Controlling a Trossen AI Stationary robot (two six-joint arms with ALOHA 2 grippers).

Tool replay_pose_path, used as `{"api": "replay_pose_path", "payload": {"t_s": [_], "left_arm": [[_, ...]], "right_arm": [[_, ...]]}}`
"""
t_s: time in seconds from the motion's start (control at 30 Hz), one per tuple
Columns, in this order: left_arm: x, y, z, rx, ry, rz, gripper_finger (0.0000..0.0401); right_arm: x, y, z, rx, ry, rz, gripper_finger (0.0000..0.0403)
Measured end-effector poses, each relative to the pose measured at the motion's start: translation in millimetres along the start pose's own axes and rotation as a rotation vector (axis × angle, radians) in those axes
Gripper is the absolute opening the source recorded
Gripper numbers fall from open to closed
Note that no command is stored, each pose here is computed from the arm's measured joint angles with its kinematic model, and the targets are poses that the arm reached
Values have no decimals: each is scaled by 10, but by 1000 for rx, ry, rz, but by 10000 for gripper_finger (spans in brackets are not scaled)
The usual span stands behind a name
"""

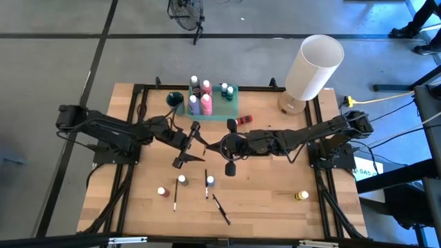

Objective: Pick & Place Paint Supplies
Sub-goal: Put the silver paintbrush into the green cup

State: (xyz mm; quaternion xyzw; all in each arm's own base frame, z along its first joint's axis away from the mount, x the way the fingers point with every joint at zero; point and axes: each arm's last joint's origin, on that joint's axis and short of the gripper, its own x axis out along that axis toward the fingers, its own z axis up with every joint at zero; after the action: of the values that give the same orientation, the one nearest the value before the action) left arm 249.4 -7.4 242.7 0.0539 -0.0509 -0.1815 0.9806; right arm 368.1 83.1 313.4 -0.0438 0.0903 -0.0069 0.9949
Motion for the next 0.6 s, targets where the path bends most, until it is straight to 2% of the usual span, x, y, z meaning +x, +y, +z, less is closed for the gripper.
{"api": "replay_pose_path", "payload": {"t_s": [0.27, 0.6], "left_arm": [[11, 7, -29, 11, 12, 8, 233], [11, 7, -29, 47, 12, 7, 174]], "right_arm": [[0, 0, -8, 3, 8, 0, 0], [40, -18, -52, 4, 23, -7, 0]]}}
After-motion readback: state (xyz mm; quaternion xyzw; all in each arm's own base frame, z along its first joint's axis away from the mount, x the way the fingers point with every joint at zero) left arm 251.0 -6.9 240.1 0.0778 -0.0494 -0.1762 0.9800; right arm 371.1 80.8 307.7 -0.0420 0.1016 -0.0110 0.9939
